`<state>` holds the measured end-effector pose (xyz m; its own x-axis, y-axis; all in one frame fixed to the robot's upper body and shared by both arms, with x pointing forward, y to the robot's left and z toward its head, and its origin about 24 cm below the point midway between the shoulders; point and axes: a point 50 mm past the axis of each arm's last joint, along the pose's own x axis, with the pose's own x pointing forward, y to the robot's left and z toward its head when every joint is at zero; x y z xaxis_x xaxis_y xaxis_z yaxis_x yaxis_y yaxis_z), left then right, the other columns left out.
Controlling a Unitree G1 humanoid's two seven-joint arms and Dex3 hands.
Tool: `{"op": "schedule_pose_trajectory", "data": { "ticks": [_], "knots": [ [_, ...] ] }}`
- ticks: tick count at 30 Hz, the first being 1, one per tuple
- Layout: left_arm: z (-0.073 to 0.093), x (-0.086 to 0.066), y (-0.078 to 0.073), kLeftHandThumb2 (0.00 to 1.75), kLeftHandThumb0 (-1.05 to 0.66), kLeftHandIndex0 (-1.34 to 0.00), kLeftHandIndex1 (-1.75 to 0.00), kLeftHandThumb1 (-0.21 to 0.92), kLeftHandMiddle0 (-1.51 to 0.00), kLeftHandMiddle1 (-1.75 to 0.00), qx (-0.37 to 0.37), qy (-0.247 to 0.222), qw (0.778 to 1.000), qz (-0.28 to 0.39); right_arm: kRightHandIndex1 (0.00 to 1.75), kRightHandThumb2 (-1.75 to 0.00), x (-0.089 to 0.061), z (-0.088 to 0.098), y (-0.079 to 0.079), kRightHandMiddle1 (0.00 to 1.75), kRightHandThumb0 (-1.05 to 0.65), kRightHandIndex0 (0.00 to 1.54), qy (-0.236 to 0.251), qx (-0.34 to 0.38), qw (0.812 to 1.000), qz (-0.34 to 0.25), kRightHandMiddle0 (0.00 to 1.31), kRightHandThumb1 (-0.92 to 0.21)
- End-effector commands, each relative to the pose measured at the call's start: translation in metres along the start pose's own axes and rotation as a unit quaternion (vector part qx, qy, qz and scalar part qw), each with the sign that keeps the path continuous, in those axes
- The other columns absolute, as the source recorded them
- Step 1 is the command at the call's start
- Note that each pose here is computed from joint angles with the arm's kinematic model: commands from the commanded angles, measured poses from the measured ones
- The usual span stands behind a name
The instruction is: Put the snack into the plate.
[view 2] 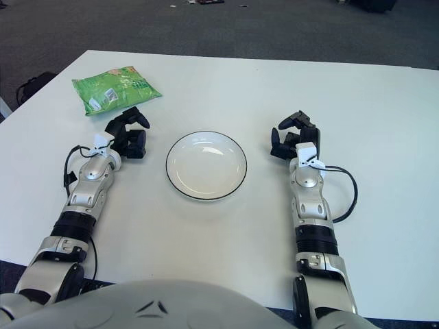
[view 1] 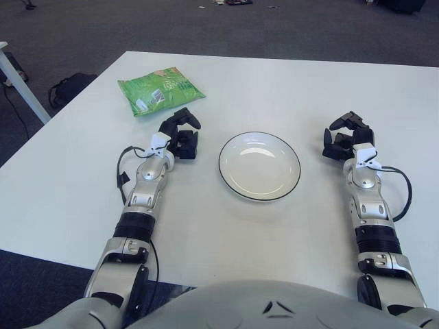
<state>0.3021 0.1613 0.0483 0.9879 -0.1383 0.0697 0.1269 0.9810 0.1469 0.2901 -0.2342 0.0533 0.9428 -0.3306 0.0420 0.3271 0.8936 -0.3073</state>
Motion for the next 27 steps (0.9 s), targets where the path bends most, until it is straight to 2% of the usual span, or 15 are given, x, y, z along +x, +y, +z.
{"op": "schedule_pose_trajectory", "data": {
  "ticks": [1, 20, 24, 27],
  "knots": [
    [-0.044, -0.032, -0.009, 1.31, -0.48, -0.61, -1.75, 0.32, -1.31, -1.75, -0.015, 0.089, 0.996, 0.005, 1.75, -1.34, -0.018, -0.04, 0.011, 1.75, -0.49, 1.16, 0.091, -0.025, 0.995, 0.032, 0.63, -0.3],
    [-0.043, -0.036, -0.009, 1.31, -0.48, -0.61, -1.75, 0.32, -1.31, -1.75, -0.009, 0.09, 0.996, -0.001, 1.75, -1.32, -0.021, -0.039, 0.011, 1.75, -0.49, 1.18, 0.079, -0.037, 0.996, 0.032, 0.62, -0.31],
    [-0.041, -0.027, -0.002, 1.31, -0.48, -0.61, -1.75, 0.32, -1.31, -1.75, 0.055, 0.073, 0.996, 0.017, 1.75, -1.32, -0.022, -0.039, 0.01, 1.75, -0.49, 1.18, 0.078, -0.043, 0.996, 0.027, 0.62, -0.31],
    [-0.029, -0.014, 0.008, 1.32, -0.48, -0.62, -1.75, 0.31, -1.31, -1.75, 0.097, 0.04, 0.994, 0.026, 1.75, -1.33, -0.021, -0.038, 0.011, 1.75, -0.49, 1.19, 0.074, -0.045, 0.996, 0.024, 0.62, -0.3]
  ]
}}
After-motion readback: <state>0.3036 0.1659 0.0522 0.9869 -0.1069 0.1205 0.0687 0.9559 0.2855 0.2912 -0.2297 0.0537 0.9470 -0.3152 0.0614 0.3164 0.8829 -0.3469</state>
